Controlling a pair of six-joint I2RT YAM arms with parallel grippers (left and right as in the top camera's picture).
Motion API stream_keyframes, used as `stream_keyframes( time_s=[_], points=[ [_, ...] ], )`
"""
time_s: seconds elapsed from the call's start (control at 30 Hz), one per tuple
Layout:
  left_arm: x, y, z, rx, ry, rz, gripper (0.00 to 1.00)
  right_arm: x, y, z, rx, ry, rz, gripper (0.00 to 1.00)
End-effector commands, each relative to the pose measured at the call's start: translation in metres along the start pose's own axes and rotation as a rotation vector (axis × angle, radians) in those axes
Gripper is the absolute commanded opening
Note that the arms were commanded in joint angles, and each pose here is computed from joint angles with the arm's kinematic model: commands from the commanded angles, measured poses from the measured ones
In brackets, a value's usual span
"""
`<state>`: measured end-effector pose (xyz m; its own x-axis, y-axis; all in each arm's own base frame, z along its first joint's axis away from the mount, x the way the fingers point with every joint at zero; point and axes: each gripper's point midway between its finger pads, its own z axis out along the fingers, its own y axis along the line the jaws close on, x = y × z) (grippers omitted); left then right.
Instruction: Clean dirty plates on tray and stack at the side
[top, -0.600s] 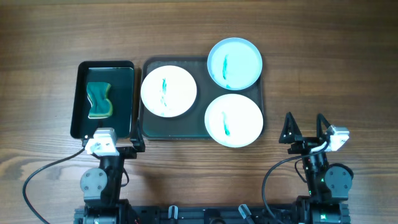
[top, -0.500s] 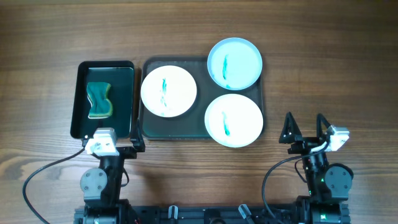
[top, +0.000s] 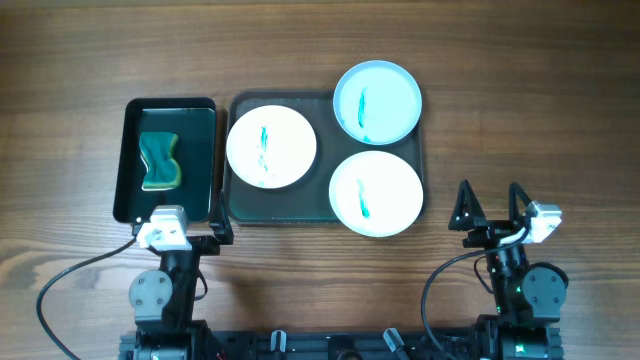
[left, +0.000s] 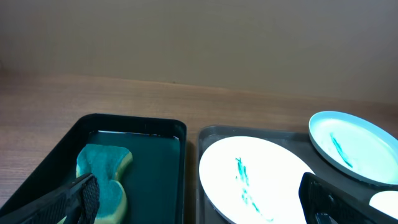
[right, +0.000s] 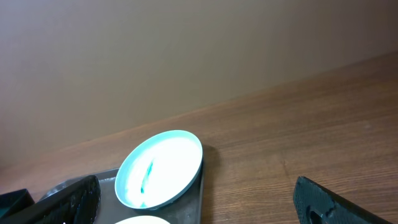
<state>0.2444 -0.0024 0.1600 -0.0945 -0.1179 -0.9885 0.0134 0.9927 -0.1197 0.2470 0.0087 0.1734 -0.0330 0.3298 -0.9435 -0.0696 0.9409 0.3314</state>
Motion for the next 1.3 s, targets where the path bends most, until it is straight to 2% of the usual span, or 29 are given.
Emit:
stream_keyframes(
  time_s=[0.0,0.67,0.73,0.87,0.97,1.07,1.2,1.27],
  points=[
    [0.004,0.001,0.001,-0.005,0.002,-0.012,1.0,-0.002,0.0,0.0,0.001,-0.012,0.005,1.0],
    [0.004,0.001,0.001,-0.005,0.002,-0.012,1.0,-0.002,0.001,0.0,-0.003,-0.012,0.009,1.0],
    [0.004,0.001,0.001,-0.005,0.002,-0.012,1.0,-0.002,0.003,0.0,-0.014,-0.007,0.114,1.0],
    [0.004,0.001,0.001,-0.005,0.002,-0.013,1.0,-0.002,0.003,0.0,-0.015,-0.007,0.117,1.0],
    [0.004,0.001,0.001,-0.005,0.002,-0.012,1.0,-0.002,0.003,0.0,-0.014,-0.007,0.097,1.0],
    [0.004,0.001,0.001,-0.005,0.002,-0.013,1.0,-0.001,0.006,0.0,-0.03,-0.003,-0.028,1.0],
    [0.004,0.001,0.001,-0.005,0.003,-0.012,1.0,0.0,0.006,0.0,-0.032,-0.001,-0.07,1.0],
    [0.004,0.001,0.001,-0.004,0.003,-0.013,1.0,0.002,0.013,-0.001,-0.074,0.015,-0.156,1.0]
  ],
)
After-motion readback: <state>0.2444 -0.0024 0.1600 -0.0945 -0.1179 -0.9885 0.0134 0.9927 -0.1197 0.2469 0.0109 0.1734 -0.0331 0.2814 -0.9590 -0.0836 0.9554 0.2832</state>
